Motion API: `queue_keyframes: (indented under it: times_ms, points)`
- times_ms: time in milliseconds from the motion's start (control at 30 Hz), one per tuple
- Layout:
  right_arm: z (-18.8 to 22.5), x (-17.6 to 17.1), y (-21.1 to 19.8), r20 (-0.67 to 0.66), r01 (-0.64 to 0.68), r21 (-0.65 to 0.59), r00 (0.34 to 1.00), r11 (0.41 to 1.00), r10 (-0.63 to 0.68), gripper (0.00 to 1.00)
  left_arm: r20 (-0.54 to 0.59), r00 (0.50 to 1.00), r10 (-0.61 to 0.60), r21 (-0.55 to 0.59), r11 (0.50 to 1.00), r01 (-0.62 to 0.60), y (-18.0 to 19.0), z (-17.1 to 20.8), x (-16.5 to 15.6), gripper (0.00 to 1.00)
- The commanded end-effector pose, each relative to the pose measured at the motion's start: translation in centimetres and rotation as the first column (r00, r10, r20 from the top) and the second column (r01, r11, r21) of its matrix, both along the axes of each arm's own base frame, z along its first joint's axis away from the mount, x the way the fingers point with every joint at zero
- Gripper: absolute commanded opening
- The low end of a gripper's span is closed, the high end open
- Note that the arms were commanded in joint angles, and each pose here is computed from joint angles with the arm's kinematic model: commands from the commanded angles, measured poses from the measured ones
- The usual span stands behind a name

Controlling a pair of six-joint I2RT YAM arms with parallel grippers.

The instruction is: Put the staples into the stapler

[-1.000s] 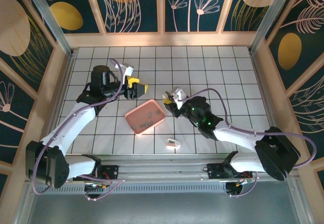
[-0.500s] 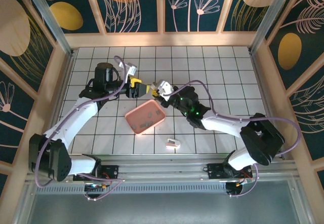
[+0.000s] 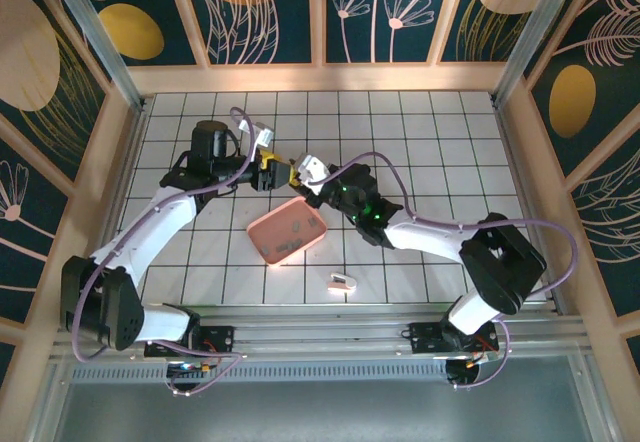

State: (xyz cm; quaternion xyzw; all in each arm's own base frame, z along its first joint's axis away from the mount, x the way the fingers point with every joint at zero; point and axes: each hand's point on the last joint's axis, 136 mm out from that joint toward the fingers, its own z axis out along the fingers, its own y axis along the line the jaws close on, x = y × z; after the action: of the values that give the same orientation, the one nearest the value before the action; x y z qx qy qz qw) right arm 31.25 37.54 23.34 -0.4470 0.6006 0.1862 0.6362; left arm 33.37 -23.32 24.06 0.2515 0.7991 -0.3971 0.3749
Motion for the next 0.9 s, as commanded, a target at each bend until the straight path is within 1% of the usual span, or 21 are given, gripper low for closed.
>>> queue_keyframes:
  times_ms: [0,33,200,267,300,367,433,667,733,867]
  points:
    - [2.02,0.16,0.77,0.057,-0.004,0.030,0.998,1.000,0.002,0.31,0.003,1.000,-0.010,0.013,1.000,0.010,-0.27,0.15,0.20,0.54]
    - [2.13,0.13,0.80,0.061,-0.005,0.033,0.998,0.999,0.003,0.31,0.003,1.000,-0.008,0.016,1.000,0.008,-0.25,0.09,0.25,0.53]
    - [2.36,0.02,0.89,0.072,-0.009,0.042,0.997,0.999,0.006,0.31,0.002,1.000,-0.023,0.019,1.000,0.023,-0.33,-0.26,0.08,0.53]
    - [2.49,0.01,0.86,0.078,-0.010,0.046,0.997,0.999,0.006,0.31,0.004,1.000,-0.029,0.019,0.999,0.029,-0.37,-0.33,0.02,0.48]
    - [2.52,-0.07,0.88,0.080,-0.011,0.048,0.997,0.999,0.007,0.31,0.005,0.999,-0.036,0.018,0.999,0.035,-0.45,-0.32,-0.03,0.42]
    - [2.74,-0.11,0.83,0.088,-0.012,0.052,0.996,0.999,0.007,0.31,0.006,0.999,-0.049,0.019,0.999,0.049,-0.56,-0.39,-0.10,0.33]
    - [2.78,-0.10,0.82,0.090,-0.010,0.052,0.996,0.999,0.005,0.31,0.011,0.998,-0.068,0.020,0.997,0.068,-0.72,-0.41,-0.29,0.26]
    - [2.53,0.06,0.58,0.072,0.004,0.059,0.997,0.998,-0.009,0.32,0.049,0.997,-0.067,0.048,0.997,0.065,-0.44,-0.30,-0.17,0.11]
    - [2.45,0.04,0.54,0.062,0.006,0.065,0.998,0.998,-0.010,0.33,0.056,0.997,-0.062,0.056,0.997,0.059,-0.36,-0.34,-0.08,0.05]
    - [2.34,0.00,0.44,0.047,0.007,0.073,0.999,0.997,-0.011,0.38,0.065,0.996,-0.054,0.066,0.997,0.050,-0.18,-0.48,0.08,0.00]
